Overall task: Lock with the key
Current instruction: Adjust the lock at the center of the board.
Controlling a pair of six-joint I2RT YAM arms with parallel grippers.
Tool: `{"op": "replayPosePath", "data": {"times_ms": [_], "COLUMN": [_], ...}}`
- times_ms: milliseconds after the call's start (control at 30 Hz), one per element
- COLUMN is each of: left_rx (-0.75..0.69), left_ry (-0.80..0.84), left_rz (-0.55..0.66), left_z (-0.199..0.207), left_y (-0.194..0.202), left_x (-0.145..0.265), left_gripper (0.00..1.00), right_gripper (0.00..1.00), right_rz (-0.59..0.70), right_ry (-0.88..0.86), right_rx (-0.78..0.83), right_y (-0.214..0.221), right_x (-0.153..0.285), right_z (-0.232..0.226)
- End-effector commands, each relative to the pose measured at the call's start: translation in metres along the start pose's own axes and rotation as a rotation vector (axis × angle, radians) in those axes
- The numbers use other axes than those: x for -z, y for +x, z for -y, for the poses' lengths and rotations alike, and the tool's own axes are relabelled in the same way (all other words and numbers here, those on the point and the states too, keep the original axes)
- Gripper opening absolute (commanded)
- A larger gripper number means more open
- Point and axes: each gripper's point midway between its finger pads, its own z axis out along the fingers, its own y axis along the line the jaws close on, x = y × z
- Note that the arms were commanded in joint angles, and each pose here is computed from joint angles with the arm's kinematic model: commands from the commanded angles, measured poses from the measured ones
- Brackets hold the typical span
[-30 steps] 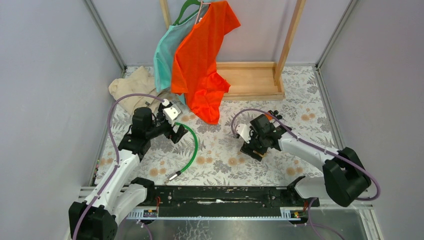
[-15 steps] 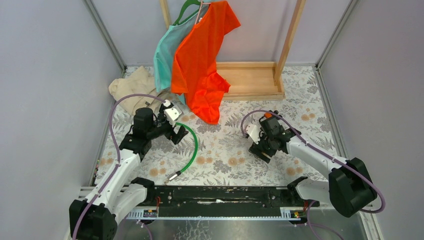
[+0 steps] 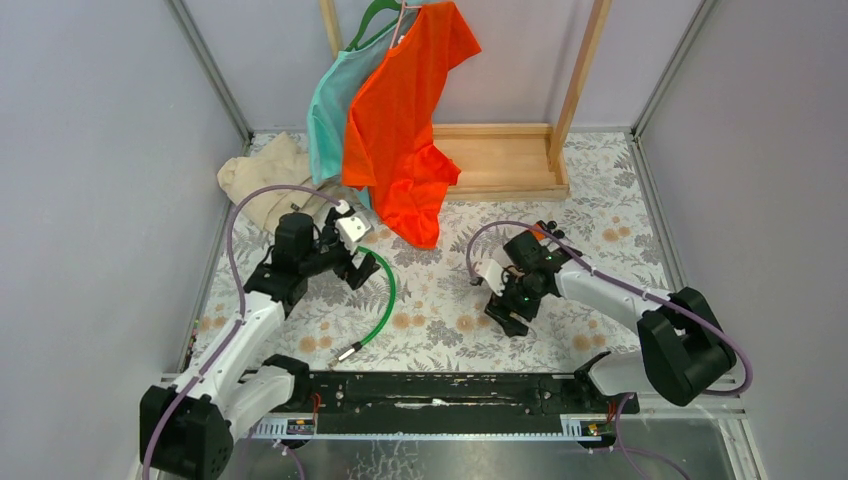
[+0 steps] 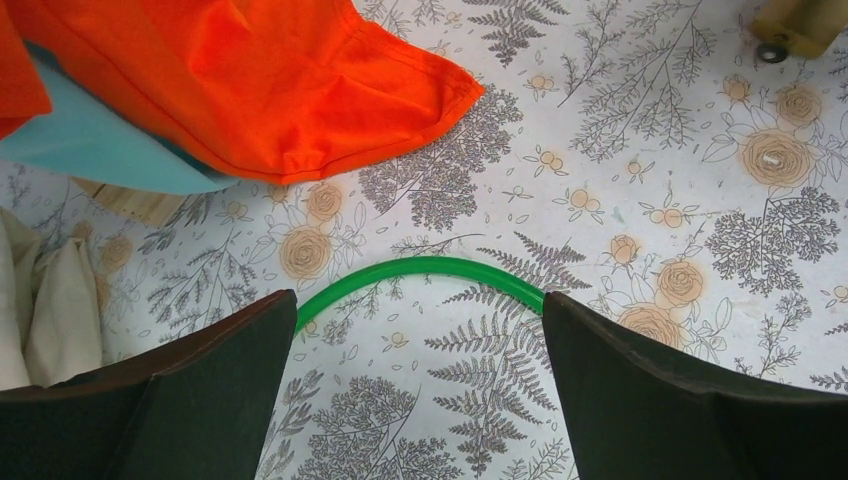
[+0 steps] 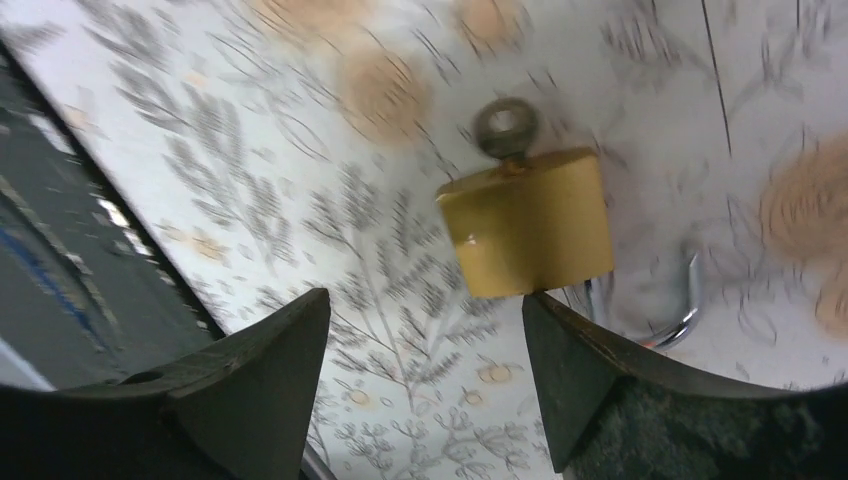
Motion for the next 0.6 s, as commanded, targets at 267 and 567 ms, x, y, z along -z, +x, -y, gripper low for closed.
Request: {"op": "replayPosePath", "data": {"times_ms": [267,567], "left_rx": [-0.173,-0.459], "left_ry": [0.227,0.591], "left_rz": [-0.087,-0.089], "left_z": [0.041,0.144], "left_y": [-0.016,-0.024], "left_x": [-0.052,-0.118], "left_gripper": [1.0,1.0], "right_gripper": [0.79,0.82], "right_rz": [0.169,0.324], "right_ry": [0.183,0.346], "right_rx": [0.02,-0.373], "right_y": [-0.049,-0.052], "right_x": [0.033,0.091], "right_z": [0.019,0.088]}}
